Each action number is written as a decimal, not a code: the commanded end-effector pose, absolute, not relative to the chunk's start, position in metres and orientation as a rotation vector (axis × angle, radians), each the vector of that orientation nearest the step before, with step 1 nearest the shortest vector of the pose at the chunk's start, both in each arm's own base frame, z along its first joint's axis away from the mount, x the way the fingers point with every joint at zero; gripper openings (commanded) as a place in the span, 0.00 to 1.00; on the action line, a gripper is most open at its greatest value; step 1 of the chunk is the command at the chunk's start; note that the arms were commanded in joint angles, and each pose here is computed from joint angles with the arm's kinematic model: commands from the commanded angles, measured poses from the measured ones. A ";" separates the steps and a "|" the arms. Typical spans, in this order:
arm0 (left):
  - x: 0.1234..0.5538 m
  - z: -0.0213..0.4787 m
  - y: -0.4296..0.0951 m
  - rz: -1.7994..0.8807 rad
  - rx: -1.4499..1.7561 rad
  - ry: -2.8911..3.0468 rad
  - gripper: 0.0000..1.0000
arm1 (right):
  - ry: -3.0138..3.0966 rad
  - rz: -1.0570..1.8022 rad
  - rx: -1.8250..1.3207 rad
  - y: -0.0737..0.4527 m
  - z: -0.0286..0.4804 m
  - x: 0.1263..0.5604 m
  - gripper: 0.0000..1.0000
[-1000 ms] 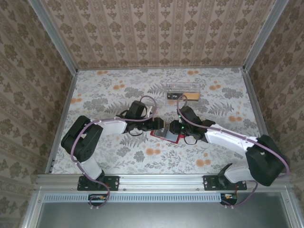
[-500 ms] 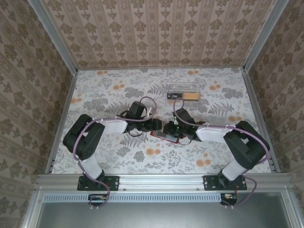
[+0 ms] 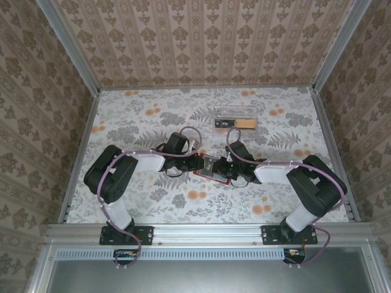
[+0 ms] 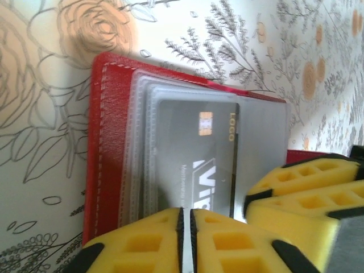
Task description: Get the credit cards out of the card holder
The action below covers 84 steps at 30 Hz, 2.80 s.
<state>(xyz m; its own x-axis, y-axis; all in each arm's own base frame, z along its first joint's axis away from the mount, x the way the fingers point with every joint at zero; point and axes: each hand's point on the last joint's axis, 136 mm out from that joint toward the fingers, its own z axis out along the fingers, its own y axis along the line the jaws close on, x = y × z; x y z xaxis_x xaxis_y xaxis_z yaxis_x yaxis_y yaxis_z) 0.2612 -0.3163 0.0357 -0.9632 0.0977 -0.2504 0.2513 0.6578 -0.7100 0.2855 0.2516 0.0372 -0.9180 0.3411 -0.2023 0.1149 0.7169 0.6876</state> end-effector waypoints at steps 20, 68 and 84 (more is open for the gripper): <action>0.254 0.013 -0.308 -1.131 0.254 2.770 0.10 | 2.633 1.071 0.413 0.250 0.021 0.290 0.19; 0.265 0.024 -0.300 -1.118 0.222 2.759 0.12 | 2.513 1.065 0.291 0.203 0.081 0.275 0.20; 0.266 0.020 -0.301 -1.099 0.223 2.776 0.12 | 2.657 1.049 0.259 0.246 0.034 0.282 0.19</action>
<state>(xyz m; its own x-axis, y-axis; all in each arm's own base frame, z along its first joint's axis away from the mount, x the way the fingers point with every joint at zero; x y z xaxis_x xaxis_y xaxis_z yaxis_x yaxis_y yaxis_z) 0.2686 -0.3055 0.0287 -0.9743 0.0750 -0.2122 0.2036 0.6953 -0.6893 0.2700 0.2358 0.0275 -0.9521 0.2562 -0.1671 0.0800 0.7357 0.6726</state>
